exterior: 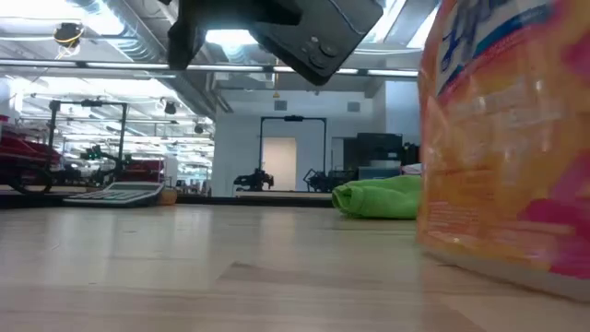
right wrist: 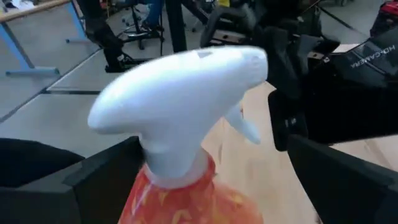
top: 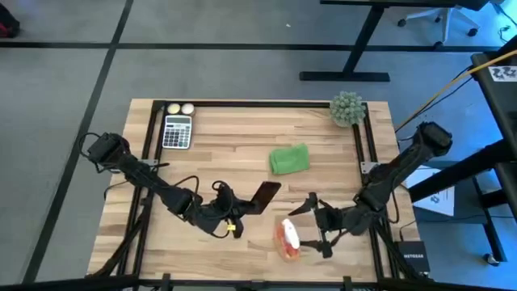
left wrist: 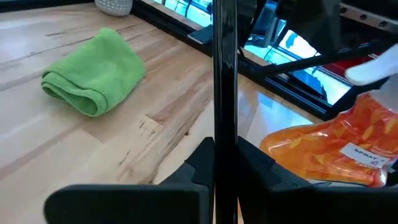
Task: Apply microfiber cloth
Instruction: Spray the black cellphone using the cleaning bottle
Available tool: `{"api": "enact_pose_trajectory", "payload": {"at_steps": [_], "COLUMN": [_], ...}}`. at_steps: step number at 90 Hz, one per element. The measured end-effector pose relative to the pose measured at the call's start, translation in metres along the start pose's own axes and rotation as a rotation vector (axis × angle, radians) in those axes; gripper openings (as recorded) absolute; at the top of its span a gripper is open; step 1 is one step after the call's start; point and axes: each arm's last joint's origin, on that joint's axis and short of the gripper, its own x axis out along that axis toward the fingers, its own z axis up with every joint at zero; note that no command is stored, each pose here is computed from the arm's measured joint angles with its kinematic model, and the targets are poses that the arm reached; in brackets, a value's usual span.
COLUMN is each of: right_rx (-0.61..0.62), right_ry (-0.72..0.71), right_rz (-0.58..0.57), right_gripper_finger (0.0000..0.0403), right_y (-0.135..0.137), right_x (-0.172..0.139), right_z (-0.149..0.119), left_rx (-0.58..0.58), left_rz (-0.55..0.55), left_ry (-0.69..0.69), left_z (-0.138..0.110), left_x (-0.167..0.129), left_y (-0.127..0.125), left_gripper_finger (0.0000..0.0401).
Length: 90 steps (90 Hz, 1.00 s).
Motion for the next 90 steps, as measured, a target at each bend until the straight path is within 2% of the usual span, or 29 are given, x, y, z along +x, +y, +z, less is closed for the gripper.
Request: {"api": "enact_pose_trajectory", "payload": {"at_steps": [38,63,78,90], "right_rx": [-0.066,-0.072,-0.071,-0.070], "right_ry": [-0.077,-0.091,-0.093,-0.095], "right_rz": [0.014,0.029,0.029,0.030], "right_gripper_finger": [0.0388,0.0386,0.0364,0.0334], "right_y": [0.001,0.001,0.001,0.001], "right_x": [0.020,0.023,0.023,0.023], "right_z": [-0.002,-0.002,-0.002,-0.001], "left_rx": [-0.005,0.005,0.052,0.096], "left_rz": [0.007,-0.081,-0.128,-0.209], "left_ry": [-0.007,-0.072,-0.125,-0.144], "left_z": [0.006,0.016,0.024,0.030], "left_x": [0.008,0.022,0.024,0.025], "left_y": [0.005,0.004,0.001,-0.001], "left_gripper_finger": [0.0017,0.0017,0.0017,0.0017]}}
